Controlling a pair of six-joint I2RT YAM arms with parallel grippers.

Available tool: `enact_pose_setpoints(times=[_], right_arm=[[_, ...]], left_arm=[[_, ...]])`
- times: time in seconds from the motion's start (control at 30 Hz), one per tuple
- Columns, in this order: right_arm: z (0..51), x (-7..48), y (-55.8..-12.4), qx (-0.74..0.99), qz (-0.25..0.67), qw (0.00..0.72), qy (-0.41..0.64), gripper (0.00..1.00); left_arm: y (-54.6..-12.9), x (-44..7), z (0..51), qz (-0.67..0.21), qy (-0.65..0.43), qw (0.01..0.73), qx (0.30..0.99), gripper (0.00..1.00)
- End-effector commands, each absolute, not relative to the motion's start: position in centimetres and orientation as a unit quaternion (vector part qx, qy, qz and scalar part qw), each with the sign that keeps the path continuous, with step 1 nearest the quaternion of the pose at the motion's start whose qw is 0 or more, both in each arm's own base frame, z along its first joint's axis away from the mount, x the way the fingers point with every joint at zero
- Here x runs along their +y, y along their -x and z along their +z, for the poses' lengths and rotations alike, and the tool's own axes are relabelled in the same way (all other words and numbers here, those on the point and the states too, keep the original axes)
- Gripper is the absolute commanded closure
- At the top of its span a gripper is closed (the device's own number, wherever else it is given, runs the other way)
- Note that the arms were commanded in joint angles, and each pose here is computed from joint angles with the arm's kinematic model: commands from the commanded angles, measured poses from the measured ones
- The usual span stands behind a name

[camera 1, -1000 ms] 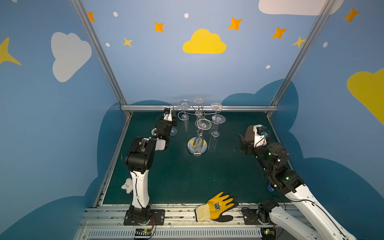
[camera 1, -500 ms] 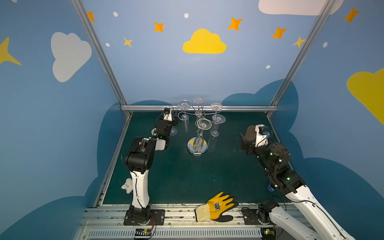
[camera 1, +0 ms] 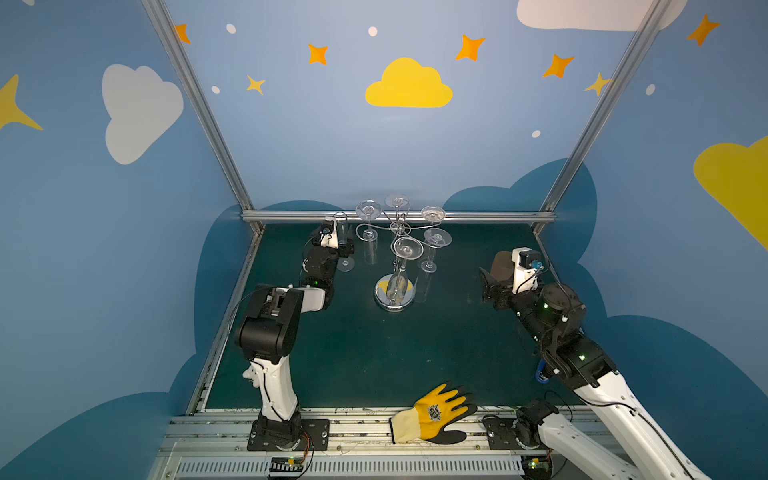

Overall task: Take the wine glass off the wine glass rack
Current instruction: 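Move the left gripper up to the rack toward a hanging glass stem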

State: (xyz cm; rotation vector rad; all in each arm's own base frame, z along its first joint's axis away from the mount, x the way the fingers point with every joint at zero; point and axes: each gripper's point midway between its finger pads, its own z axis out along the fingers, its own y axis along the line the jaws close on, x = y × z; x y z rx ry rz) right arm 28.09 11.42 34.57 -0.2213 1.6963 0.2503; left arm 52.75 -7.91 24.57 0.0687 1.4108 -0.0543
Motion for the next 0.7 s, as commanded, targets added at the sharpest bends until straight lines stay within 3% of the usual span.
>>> enact_pose_setpoints(times=[0.0, 0.3, 0.47, 0.67], right_arm=[[36.5, 11.4, -27.2, 0.744, 0.140, 0.647, 0.085, 0.12], [37.8, 11.6, -25.8, 0.754, 0.198, 0.625, 0.052, 0.13], [37.4, 12.4, -25.0, 0.764, 0.231, 0.600, 0.057, 0.13], [37.1, 13.6, -24.7, 0.777, 0.260, 0.570, 0.064, 0.12]], left_arm=[[-50.5, -6.7, 27.5, -0.029, -0.001, 0.771, 0.636, 0.10], [-42.9, -5.2, 30.3, -0.065, 0.037, 0.712, 0.698, 0.09], [-38.8, -6.6, 32.0, -0.134, 0.015, 0.664, 0.735, 0.07], [-34.8, -7.1, 33.0, -0.226, 0.065, 0.627, 0.743, 0.06]])
